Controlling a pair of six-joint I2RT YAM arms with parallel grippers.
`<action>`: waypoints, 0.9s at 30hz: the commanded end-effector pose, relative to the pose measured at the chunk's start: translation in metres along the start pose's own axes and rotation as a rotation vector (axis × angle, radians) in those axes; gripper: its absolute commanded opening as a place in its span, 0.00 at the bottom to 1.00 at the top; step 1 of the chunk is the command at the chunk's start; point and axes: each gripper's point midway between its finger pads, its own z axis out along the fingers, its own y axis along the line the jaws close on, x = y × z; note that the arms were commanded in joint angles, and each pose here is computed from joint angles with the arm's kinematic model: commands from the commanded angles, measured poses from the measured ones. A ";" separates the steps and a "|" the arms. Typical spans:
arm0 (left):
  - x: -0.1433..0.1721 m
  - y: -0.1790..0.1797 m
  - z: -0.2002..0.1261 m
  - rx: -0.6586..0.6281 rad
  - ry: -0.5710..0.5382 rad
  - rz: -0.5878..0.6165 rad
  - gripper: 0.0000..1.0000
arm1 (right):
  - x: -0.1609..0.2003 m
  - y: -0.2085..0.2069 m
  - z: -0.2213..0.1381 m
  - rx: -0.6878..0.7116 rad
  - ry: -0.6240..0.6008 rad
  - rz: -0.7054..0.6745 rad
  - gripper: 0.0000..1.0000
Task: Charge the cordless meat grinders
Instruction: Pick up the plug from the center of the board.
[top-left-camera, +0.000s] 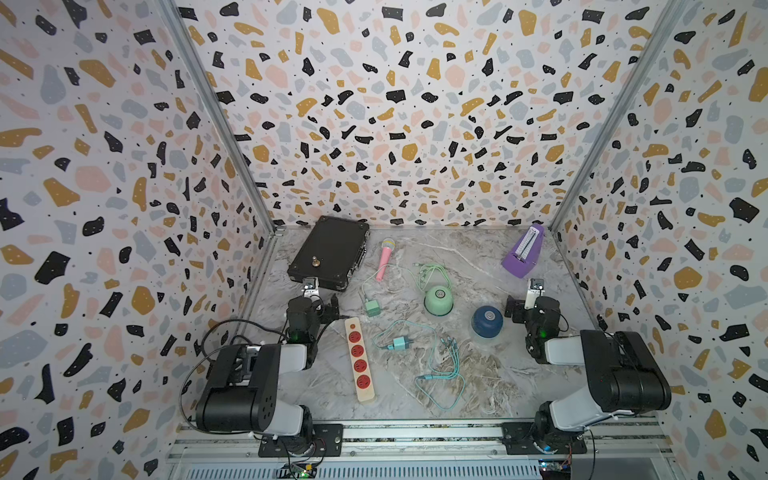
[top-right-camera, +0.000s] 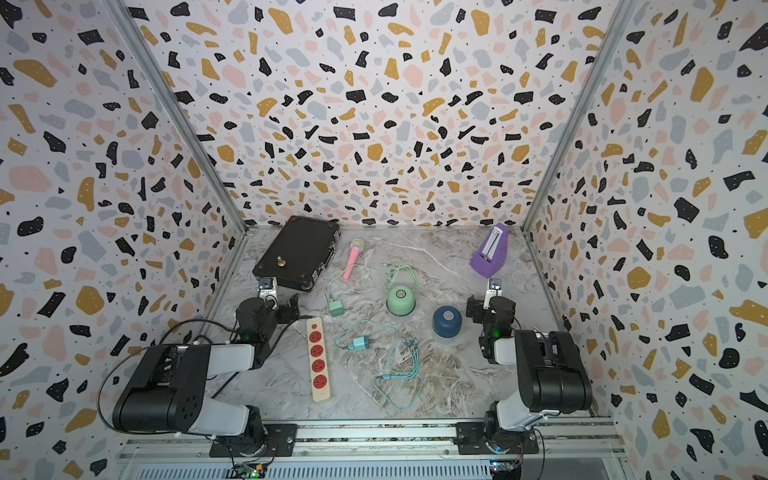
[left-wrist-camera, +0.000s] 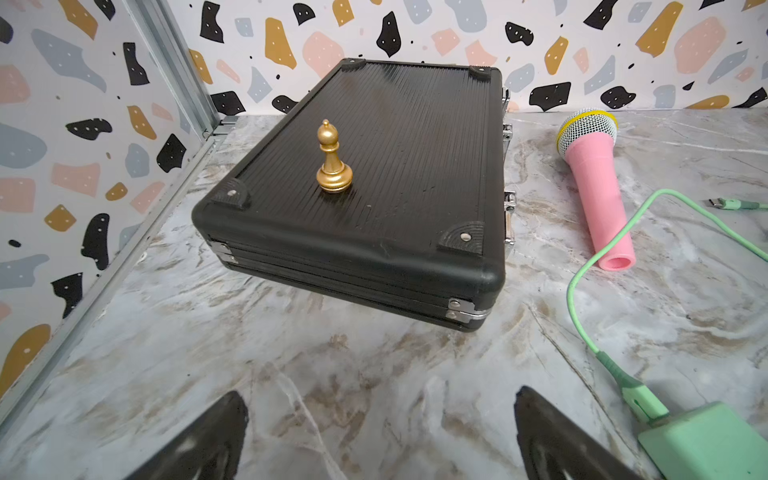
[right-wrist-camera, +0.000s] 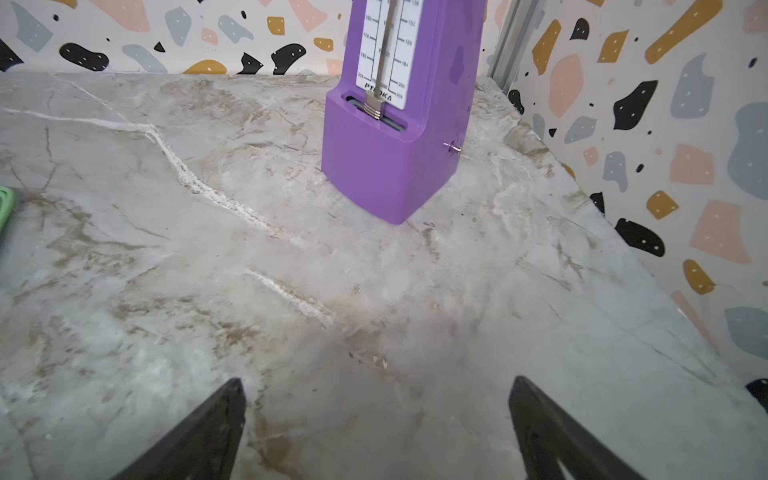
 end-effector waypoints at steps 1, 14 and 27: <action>-0.010 0.001 -0.002 0.001 -0.044 -0.001 0.99 | -0.011 0.001 -0.001 -0.005 -0.032 0.004 1.00; -0.010 0.001 -0.002 0.001 -0.044 0.000 0.99 | -0.010 0.001 -0.001 -0.005 -0.029 0.004 1.00; -0.011 -0.001 -0.002 0.009 -0.046 -0.001 0.99 | -0.014 -0.004 -0.004 0.021 -0.044 0.018 0.98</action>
